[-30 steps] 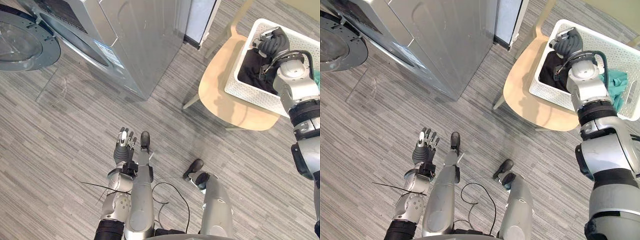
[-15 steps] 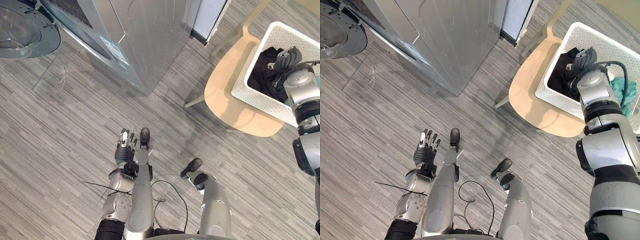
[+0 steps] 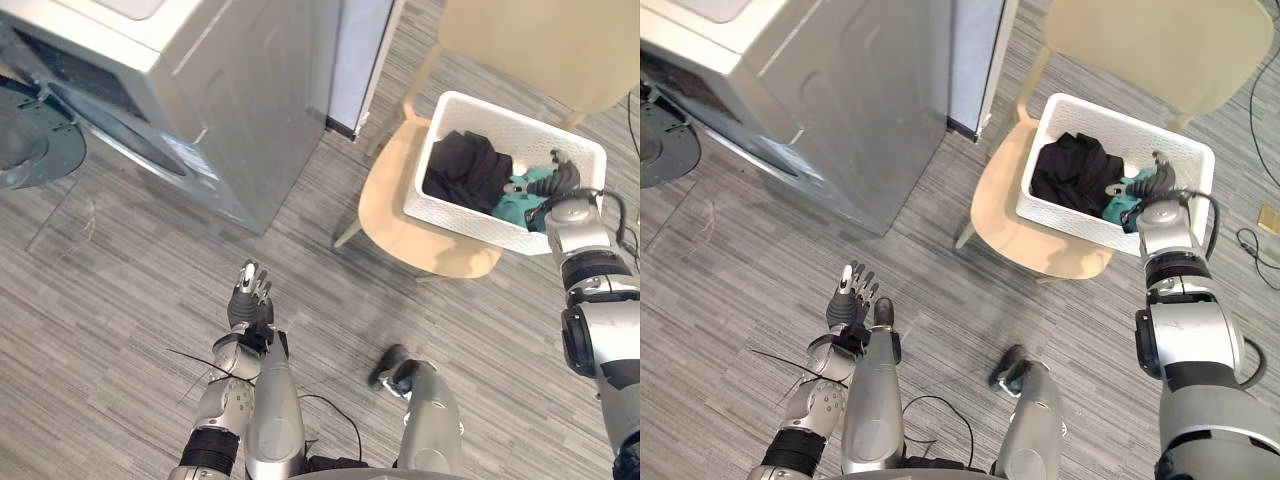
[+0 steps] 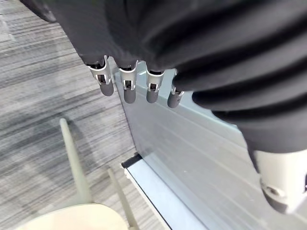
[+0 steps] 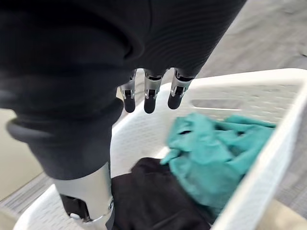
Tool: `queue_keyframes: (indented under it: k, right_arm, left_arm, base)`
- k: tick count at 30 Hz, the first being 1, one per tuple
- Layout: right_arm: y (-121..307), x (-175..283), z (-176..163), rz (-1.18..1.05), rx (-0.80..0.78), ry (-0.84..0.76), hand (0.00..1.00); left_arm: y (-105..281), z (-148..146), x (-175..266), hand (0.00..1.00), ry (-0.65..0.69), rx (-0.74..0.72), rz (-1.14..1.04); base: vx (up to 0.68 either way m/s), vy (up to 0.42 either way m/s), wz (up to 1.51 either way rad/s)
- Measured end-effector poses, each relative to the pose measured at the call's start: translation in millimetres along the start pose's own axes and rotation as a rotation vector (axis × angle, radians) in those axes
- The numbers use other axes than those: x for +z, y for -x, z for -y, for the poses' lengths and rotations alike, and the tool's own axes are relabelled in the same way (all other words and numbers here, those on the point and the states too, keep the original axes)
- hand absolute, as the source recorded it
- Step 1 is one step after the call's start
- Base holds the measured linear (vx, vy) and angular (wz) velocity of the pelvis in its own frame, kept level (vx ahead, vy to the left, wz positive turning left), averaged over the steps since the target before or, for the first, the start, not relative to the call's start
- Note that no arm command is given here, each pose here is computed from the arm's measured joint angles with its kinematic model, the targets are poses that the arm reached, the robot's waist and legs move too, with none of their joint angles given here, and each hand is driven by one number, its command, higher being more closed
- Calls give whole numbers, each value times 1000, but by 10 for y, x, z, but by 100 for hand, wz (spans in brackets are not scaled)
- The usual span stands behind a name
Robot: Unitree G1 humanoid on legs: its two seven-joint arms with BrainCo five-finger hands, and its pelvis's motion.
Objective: Pick up the laundry basket with both hands and put the clothes into the washing machine.
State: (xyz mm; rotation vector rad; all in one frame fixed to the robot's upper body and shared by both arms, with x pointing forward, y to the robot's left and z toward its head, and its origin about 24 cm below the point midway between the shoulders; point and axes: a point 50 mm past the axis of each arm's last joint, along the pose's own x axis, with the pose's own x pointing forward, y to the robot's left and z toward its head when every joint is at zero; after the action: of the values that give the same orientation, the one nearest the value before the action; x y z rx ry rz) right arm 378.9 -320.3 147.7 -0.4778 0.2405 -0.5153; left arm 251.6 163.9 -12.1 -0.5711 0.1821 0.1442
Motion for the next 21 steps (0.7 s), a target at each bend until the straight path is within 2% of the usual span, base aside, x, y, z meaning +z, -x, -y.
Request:
queue_keyframes:
  k: [5, 7, 11, 14, 21]
  right_arm:
    - [142, -238, -569, -52, 172, 32, 0]
    - [155, -173, -617, -25, 180, 23, 0]
    - [148, -141, -609, -16, 174, 31, 0]
    - [154, -82, -639, 4, 163, 45, 0]
    - [196, 391, -797, 122, 187, -6, 0]
  left_arm:
    - [155, -189, -164, 0, -13, 72, -56]
    - [192, -127, -278, 0, 2, 58, -102]
    - [52, 43, -169, 0, -8, -8, -67]
    - [26, 39, -118, 0, -47, -25, -58]
    - [48, 65, -157, 0, -72, -45, -70]
  base:
    - [195, -488, -56]
    - [237, -222, -27]
    - [201, -65, -8]
    - [157, 44, 2]
    - [40, 18, 3]
